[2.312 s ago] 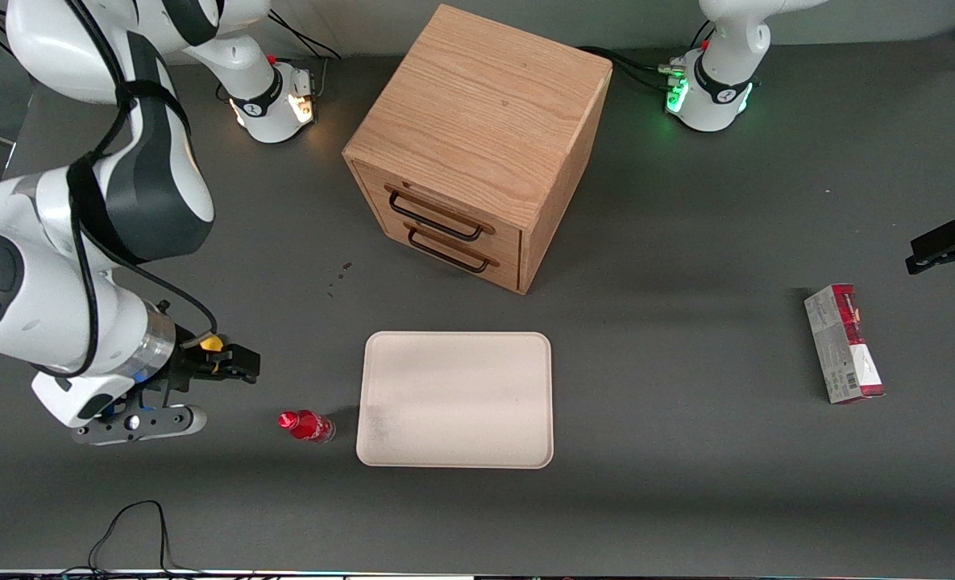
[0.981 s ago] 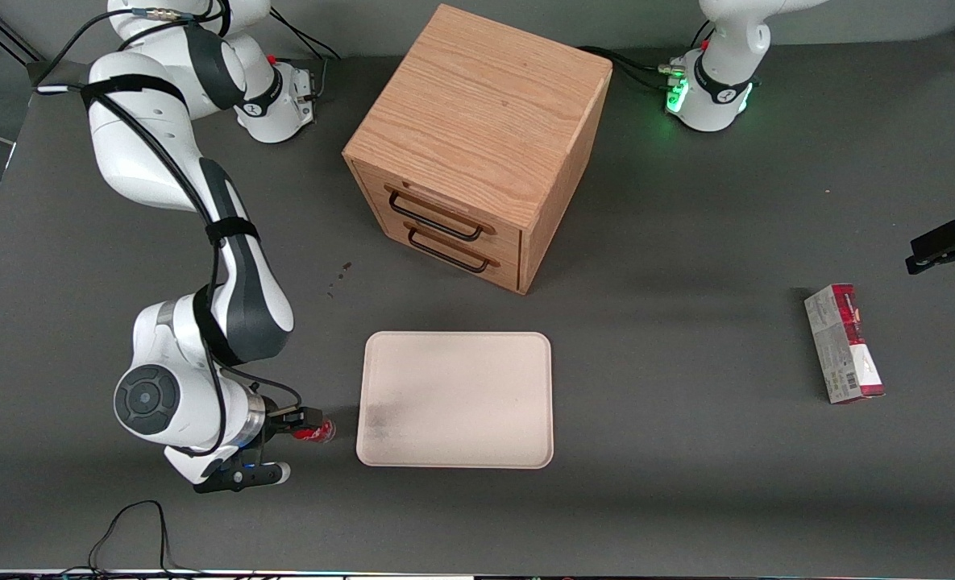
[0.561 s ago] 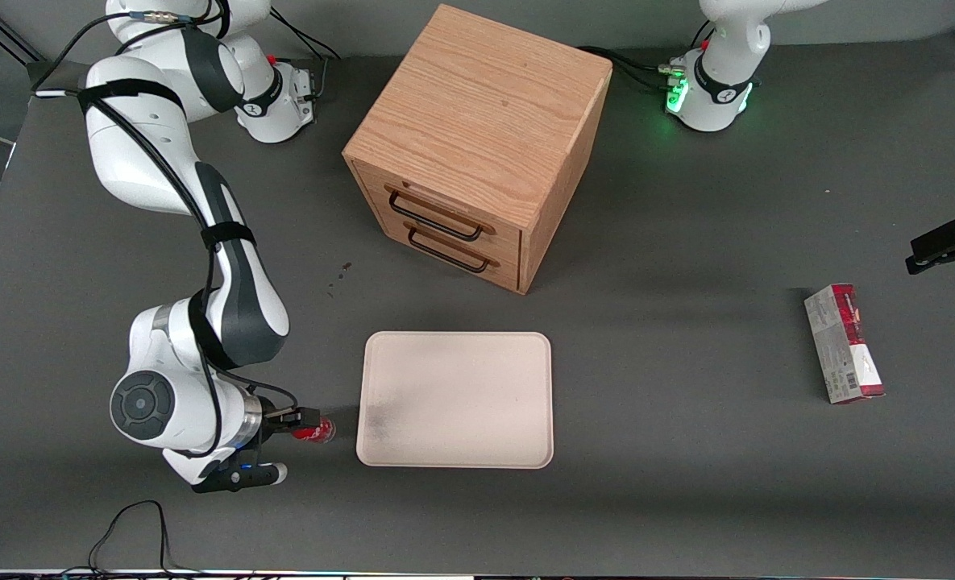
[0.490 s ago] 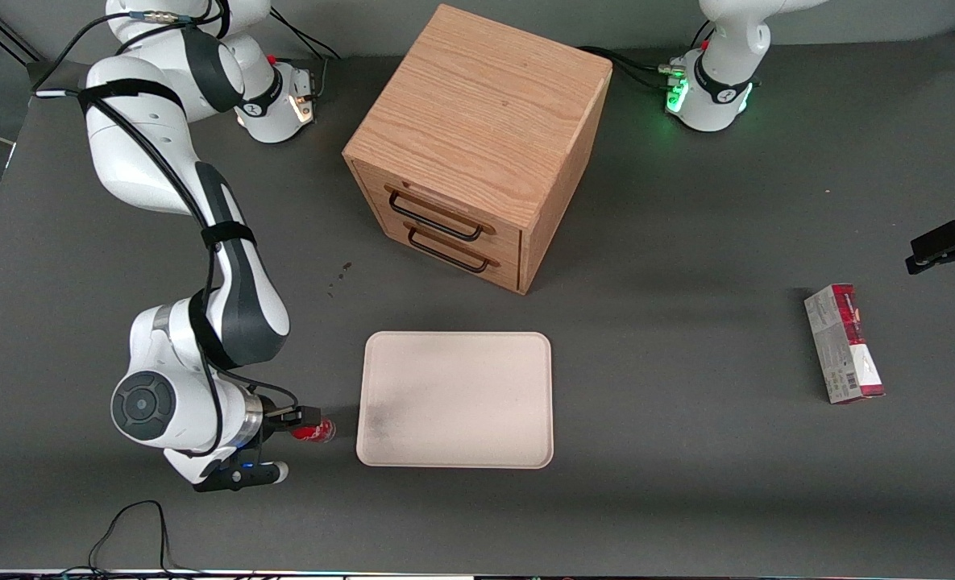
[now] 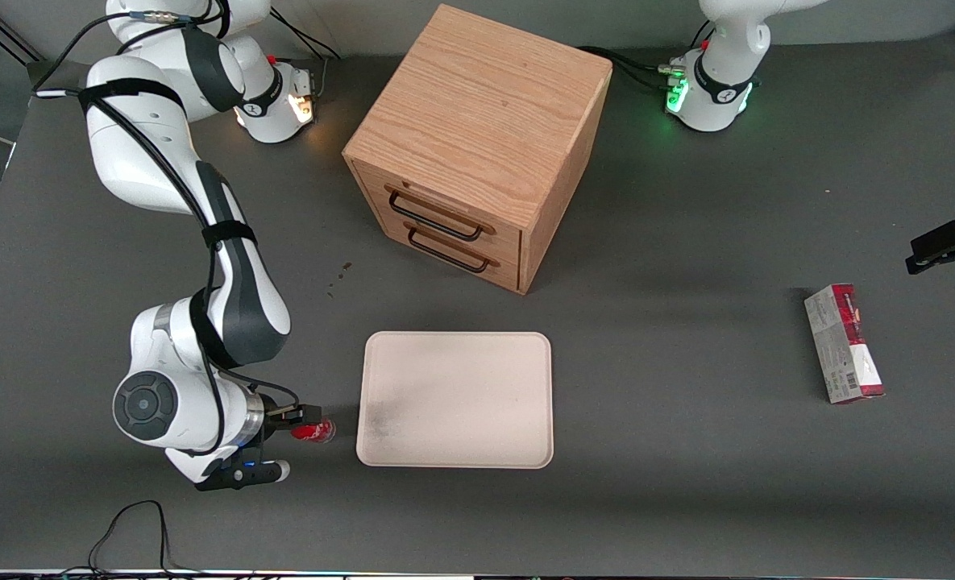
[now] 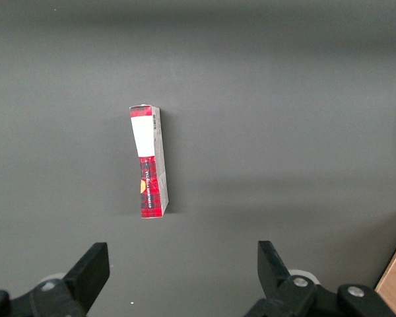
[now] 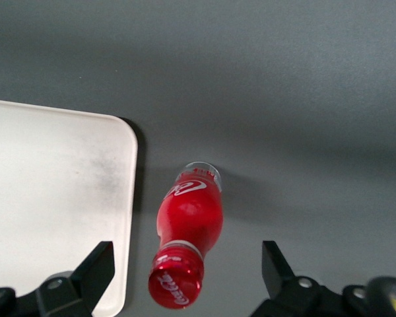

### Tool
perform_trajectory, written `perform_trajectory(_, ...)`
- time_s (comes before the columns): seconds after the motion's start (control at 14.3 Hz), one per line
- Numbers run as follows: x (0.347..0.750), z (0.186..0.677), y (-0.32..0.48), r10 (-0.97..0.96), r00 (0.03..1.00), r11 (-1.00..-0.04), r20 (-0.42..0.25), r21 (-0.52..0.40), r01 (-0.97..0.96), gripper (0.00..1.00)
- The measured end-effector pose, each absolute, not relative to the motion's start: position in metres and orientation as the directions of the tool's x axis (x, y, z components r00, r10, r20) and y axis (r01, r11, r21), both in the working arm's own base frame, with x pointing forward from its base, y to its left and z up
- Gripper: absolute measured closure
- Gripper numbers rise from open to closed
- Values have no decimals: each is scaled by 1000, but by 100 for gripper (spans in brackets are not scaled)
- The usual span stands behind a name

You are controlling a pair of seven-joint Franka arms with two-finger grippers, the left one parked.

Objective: Place coke bottle on tray
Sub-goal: 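Close the right gripper around the bottle's body and lift it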

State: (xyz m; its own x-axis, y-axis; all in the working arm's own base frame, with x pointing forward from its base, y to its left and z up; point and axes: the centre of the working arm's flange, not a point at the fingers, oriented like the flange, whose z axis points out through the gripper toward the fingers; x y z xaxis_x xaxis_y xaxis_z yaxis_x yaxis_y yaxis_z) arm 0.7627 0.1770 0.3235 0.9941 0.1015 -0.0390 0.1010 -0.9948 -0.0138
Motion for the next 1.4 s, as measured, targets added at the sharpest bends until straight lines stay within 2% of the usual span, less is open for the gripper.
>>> perform_trajectory(0.28, 761, 322, 181, 109, 993, -994, -42, -10, 108, 47)
perform_trajectory(0.35, 761, 322, 182, 109, 993, -994, -43, -9, 109, 55)
perform_trajectory(0.42, 761, 322, 182, 110, 993, -994, -42, -5, 110, 68)
perform_trajectory(0.77, 762, 323, 182, 110, 993, -994, -41, -4, 110, 69)
perform_trajectory(0.98, 759, 329, 180, 109, 992, -994, -63, 0, 109, 69)
perform_trajectory(1.12, 755, 355, 178, 107, 992, -994, -69, 2, 108, 69)
perform_trajectory(1.4, 734, 449, 170, 104, 993, -994, -61, 4, 105, 69)
